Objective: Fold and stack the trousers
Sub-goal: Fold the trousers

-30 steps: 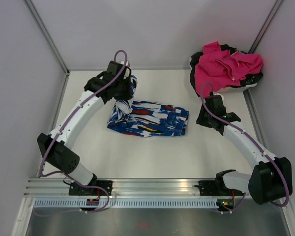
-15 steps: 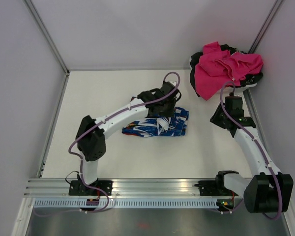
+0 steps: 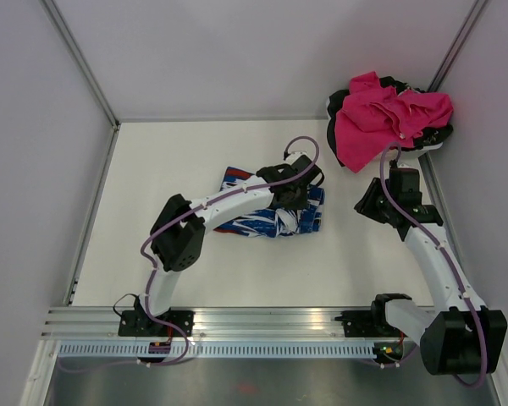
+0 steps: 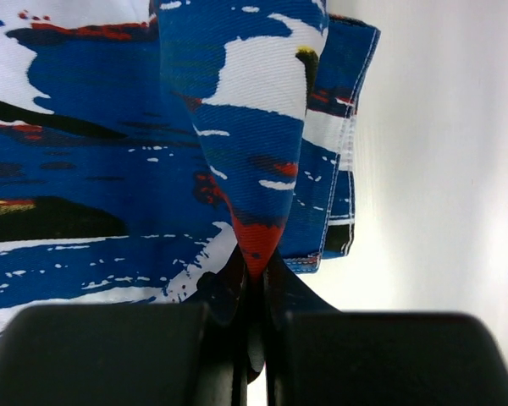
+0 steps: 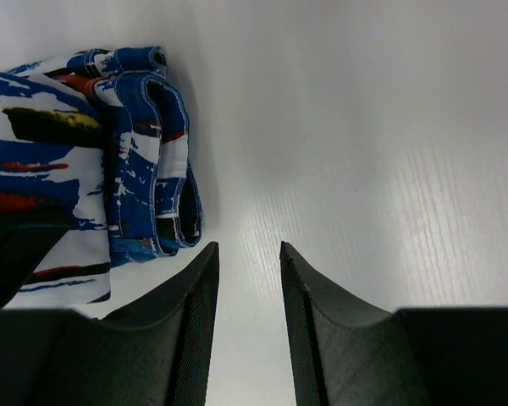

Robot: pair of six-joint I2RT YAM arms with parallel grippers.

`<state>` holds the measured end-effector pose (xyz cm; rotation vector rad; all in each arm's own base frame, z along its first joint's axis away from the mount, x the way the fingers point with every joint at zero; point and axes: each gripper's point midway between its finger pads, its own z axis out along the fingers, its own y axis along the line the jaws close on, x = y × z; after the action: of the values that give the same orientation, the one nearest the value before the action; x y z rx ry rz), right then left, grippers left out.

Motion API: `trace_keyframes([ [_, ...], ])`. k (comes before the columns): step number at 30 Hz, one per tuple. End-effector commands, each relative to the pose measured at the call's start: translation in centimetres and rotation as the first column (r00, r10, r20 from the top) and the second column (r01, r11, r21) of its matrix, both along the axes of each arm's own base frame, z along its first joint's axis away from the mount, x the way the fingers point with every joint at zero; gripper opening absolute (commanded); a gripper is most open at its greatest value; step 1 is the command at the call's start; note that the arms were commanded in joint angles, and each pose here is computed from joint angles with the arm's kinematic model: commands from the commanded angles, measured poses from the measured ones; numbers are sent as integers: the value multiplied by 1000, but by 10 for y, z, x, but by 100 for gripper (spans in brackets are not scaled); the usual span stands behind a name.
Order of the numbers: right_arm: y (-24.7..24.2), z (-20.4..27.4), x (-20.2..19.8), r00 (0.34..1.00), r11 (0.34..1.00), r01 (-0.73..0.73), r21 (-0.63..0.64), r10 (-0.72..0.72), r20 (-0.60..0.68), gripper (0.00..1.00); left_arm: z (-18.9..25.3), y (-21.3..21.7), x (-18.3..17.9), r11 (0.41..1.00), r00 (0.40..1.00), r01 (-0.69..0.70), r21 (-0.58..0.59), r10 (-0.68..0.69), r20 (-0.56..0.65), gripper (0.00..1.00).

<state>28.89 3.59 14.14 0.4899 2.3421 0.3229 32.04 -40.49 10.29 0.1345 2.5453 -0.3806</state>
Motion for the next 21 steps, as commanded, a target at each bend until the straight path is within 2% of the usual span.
trace_keyframes([
  [1, 8, 7, -1, 998, 999, -44, 26, 43, 38, 42, 38, -1, 34, 983, 977, -163, -91, 173, 124, 2],
  [10, 5, 6, -4, 999, 999, -35, 14, 35, 30, 43, 91, 29, 66, 964, 944, -214, -155, 245, 219, 2],
  [21, 9, 4, -7, 999, 998, -46, 35, 45, 28, 43, 92, 23, 85, 962, 946, -190, -197, 233, 224, 2],
])
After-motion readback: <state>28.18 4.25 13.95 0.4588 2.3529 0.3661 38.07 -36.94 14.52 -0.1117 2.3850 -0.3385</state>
